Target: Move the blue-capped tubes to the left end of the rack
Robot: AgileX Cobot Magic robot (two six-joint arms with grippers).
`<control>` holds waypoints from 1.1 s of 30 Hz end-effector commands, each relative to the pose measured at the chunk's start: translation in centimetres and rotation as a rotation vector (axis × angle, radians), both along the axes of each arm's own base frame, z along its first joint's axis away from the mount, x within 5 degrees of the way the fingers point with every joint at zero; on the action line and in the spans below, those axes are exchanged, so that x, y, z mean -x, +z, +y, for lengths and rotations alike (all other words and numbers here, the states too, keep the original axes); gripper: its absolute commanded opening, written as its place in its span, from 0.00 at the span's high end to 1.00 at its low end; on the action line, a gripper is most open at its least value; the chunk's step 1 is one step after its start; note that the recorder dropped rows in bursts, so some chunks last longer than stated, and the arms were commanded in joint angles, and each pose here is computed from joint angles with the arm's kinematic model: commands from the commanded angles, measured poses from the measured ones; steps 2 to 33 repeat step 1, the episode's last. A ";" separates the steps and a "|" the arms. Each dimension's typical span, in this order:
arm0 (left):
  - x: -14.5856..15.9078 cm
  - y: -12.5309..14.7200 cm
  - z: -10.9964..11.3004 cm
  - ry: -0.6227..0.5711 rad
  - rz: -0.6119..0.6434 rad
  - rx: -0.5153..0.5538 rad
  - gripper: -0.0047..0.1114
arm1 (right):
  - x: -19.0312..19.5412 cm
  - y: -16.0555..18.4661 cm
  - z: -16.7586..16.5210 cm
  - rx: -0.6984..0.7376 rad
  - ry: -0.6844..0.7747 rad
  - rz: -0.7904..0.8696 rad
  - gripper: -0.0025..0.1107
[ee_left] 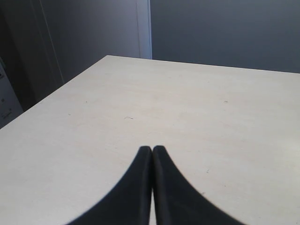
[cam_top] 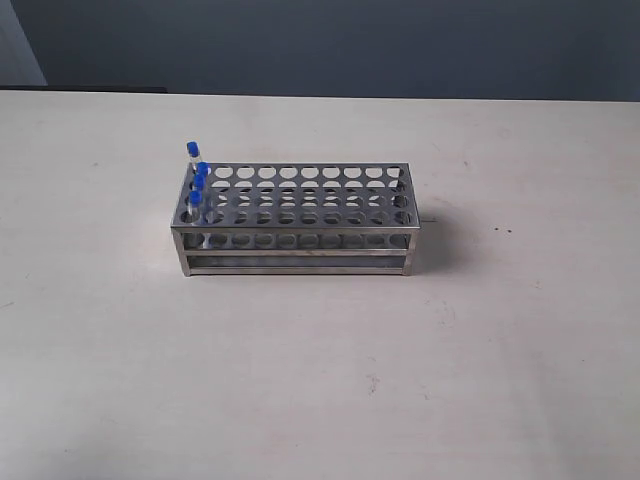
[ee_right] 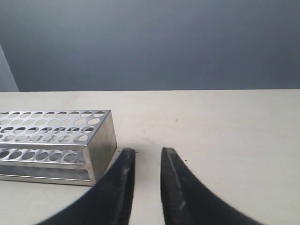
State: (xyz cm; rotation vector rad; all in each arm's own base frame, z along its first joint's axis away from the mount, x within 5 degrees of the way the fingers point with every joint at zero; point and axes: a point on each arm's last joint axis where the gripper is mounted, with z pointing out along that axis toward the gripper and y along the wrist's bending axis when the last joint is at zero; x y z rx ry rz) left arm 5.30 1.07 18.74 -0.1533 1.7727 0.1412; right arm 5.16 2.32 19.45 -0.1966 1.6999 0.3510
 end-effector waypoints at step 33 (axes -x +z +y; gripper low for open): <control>-0.1 0.0 0.0 -0.006 -0.007 0.006 0.96 | 0.0 0.0 0.0 0.002 0.004 -0.012 0.80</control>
